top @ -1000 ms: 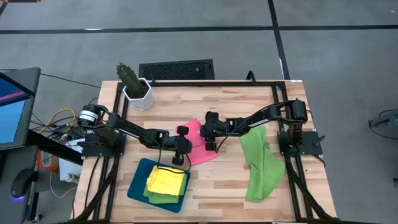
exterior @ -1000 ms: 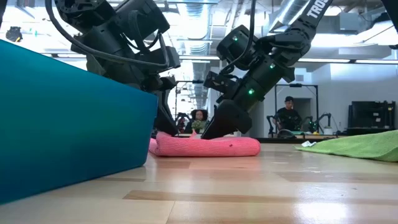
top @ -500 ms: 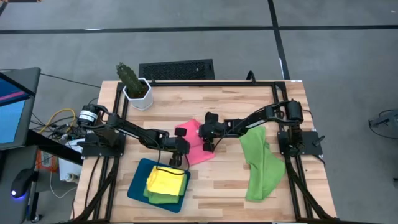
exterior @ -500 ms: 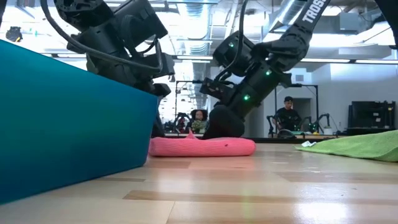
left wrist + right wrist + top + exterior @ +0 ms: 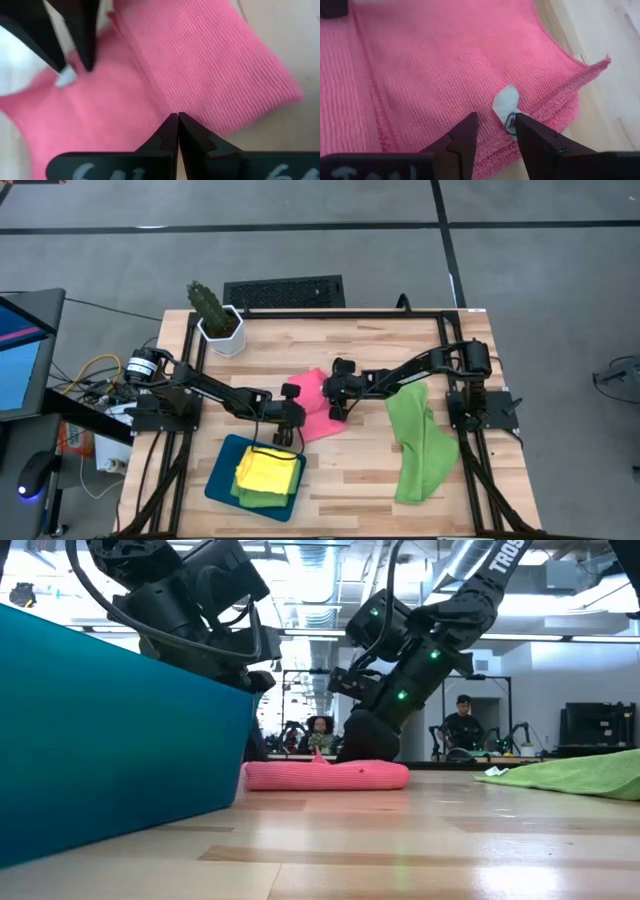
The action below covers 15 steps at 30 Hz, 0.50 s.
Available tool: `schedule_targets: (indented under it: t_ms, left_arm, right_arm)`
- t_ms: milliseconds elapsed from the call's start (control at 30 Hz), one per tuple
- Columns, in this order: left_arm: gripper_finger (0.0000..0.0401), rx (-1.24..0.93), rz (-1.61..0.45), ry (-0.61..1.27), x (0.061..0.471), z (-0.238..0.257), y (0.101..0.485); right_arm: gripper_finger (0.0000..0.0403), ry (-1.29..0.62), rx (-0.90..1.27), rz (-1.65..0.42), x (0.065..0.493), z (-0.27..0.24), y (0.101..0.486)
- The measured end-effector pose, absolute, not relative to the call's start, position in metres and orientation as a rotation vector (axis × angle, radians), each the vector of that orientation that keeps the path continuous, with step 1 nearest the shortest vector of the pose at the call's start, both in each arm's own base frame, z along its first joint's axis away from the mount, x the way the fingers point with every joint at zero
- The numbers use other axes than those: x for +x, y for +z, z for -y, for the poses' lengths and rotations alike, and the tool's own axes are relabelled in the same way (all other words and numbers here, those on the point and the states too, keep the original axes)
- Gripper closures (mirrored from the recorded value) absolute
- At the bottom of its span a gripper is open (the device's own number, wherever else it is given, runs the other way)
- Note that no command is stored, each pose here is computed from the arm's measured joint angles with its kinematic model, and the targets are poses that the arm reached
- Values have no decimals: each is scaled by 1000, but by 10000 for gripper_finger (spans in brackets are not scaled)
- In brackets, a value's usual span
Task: Fold microfiber towels
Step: Fold the pink microfiber
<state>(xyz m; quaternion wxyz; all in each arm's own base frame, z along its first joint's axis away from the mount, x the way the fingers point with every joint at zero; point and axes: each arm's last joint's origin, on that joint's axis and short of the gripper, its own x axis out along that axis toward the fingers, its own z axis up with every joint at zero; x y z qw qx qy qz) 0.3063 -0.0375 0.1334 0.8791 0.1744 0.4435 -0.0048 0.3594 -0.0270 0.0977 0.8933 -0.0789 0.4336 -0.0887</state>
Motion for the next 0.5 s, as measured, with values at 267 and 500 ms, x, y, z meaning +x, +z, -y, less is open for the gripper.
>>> schedule_targets:
  t_ms: [267, 500]
  left_arm:
    - [397, 399, -916, 21, 307, 36, 134]
    - [397, 380, -896, 34, 308, 37, 135]
  right_arm:
    - [244, -208, -190, -879, 342, 29, 141]
    - [243, -208, -154, -808, 314, 22, 139]
